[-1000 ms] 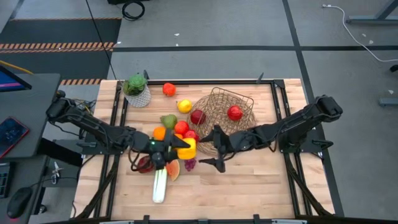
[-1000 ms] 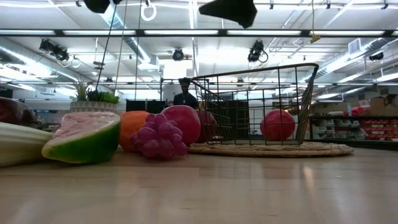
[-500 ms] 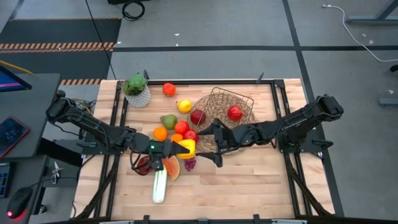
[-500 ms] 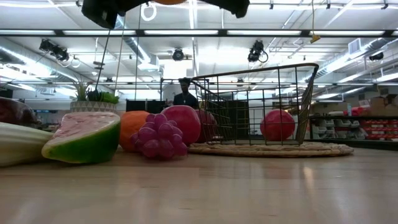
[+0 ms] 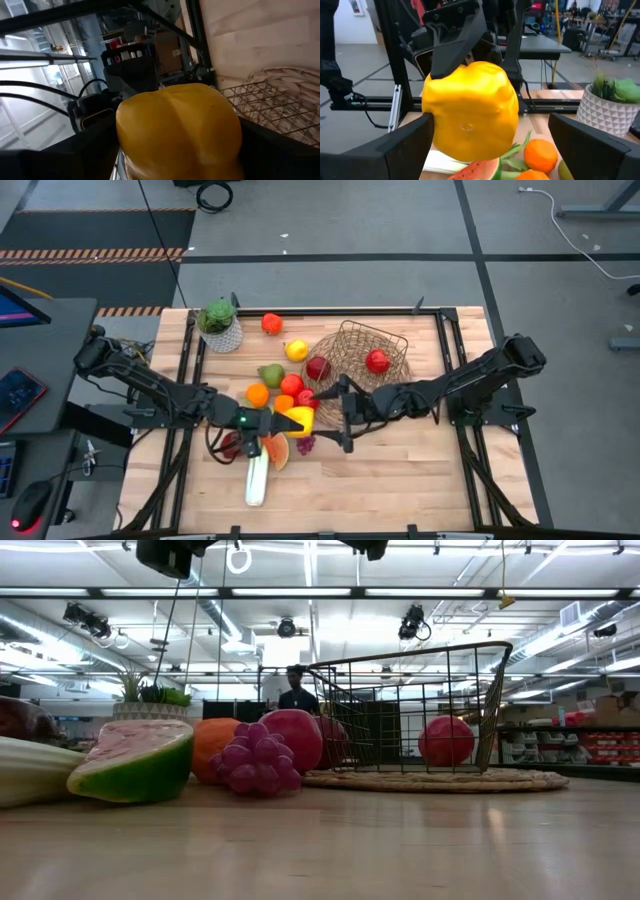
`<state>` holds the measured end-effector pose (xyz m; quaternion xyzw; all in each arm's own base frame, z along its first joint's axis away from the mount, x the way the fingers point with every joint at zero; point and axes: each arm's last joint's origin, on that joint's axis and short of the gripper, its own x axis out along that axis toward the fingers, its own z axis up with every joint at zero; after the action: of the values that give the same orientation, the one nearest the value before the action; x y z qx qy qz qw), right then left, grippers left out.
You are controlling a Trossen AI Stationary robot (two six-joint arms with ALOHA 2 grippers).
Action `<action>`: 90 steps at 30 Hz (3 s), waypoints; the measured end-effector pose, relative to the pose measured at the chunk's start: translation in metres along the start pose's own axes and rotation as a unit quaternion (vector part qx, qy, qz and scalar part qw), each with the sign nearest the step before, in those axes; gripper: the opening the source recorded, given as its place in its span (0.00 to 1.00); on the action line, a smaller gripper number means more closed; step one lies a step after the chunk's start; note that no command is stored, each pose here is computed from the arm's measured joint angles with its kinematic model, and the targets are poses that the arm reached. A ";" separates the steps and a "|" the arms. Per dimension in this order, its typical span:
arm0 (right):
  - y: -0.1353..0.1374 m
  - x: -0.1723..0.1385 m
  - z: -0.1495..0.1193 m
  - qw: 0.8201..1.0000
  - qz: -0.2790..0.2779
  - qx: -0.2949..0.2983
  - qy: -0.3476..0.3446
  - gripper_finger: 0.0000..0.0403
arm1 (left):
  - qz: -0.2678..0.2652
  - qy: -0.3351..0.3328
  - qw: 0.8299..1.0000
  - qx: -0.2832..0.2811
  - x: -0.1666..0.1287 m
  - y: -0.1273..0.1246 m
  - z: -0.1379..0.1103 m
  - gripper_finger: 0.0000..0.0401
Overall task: Build produce basket
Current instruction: Put the yellow bell pepper into the gold wire basket
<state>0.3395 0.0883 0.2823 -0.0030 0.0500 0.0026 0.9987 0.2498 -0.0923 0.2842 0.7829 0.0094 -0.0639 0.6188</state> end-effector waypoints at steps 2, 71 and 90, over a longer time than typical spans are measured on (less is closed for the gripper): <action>0.000 0.000 0.000 1.000 0.001 -0.011 0.000 0.99 | -0.001 0.006 1.000 0.004 0.000 0.000 0.000 0.82; 0.005 0.032 0.001 0.998 0.002 -0.048 -0.049 0.79 | 0.016 0.023 1.000 -0.002 0.002 0.003 -0.002 0.82; -0.001 0.033 -0.001 0.999 0.018 -0.029 -0.035 0.79 | 0.020 0.044 0.987 -0.151 -0.001 0.005 0.004 0.99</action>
<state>0.3727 0.0878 0.2776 -0.0308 0.0145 0.0219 0.9992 0.2491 -0.0973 0.2878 0.6822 0.0301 -0.0152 0.7303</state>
